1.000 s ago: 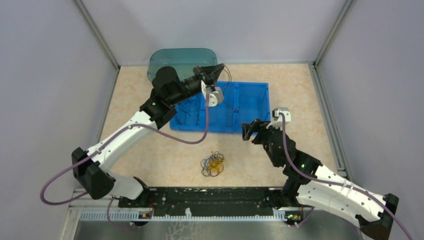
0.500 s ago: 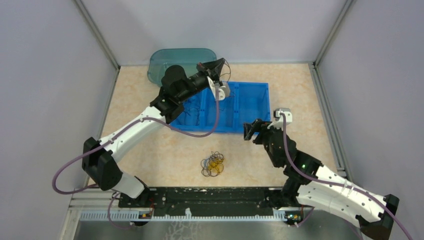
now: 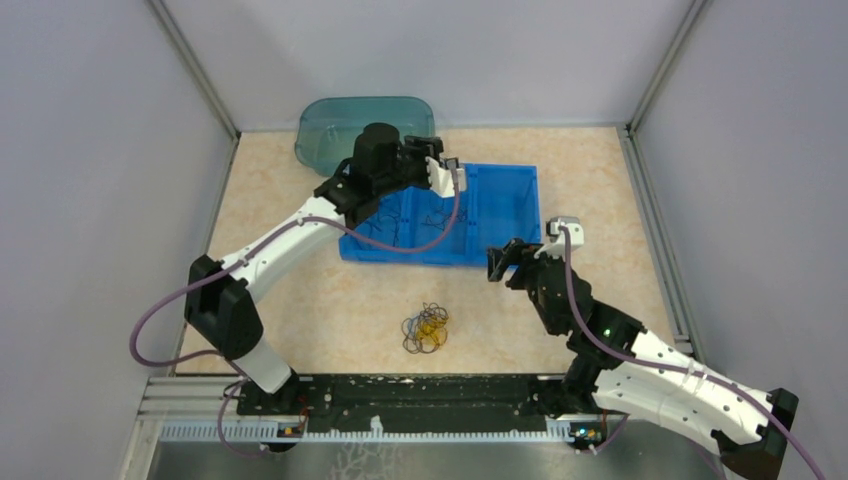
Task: Untangle the cables
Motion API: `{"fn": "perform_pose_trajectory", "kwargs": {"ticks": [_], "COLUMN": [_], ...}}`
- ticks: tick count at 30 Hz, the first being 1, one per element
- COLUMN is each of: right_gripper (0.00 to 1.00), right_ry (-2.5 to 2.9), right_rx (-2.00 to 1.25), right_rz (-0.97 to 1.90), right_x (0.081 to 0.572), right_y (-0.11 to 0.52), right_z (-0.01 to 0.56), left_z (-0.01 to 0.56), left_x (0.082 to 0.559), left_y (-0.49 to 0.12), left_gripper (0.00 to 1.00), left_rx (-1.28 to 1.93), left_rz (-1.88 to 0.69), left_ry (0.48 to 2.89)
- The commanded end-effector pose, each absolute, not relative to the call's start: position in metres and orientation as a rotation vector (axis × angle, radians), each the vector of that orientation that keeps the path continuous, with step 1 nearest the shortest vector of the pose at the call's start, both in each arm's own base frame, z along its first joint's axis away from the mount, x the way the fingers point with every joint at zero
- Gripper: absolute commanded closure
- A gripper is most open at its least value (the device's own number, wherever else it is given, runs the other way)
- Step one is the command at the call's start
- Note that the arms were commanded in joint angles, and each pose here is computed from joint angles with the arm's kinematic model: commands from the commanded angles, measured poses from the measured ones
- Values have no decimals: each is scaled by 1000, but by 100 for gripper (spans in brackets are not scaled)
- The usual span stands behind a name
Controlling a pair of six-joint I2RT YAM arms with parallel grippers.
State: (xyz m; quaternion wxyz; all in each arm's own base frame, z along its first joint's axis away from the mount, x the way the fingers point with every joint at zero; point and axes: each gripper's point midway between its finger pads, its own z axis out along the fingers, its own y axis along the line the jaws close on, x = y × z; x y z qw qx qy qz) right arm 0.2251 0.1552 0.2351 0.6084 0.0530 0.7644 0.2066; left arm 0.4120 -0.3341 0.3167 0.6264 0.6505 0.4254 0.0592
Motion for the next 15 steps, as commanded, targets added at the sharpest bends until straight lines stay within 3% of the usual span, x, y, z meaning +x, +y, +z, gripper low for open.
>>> {"fn": "perform_pose_trajectory", "kwargs": {"ticks": [1,4,5,15], "right_gripper": [25,25,25,25], "right_ry": [1722,1730,1734,1780], "right_rx": [144,143,141,120], "right_rz": [517,521,523,543], "right_x": [226,227,226,226], "right_y": [155,157,158,168], "right_z": [257,256,256,254], "left_z": [315,307,305,276], "left_x": [407,398,395,398], "left_y": [-331,-333,-333,-308], "left_gripper": [34,9,6,3], "left_rx": [1516,1601,1616,1882], "left_rz": [57,-16,-32,-56], "left_ry": [1087,1142,1158,1292]}}
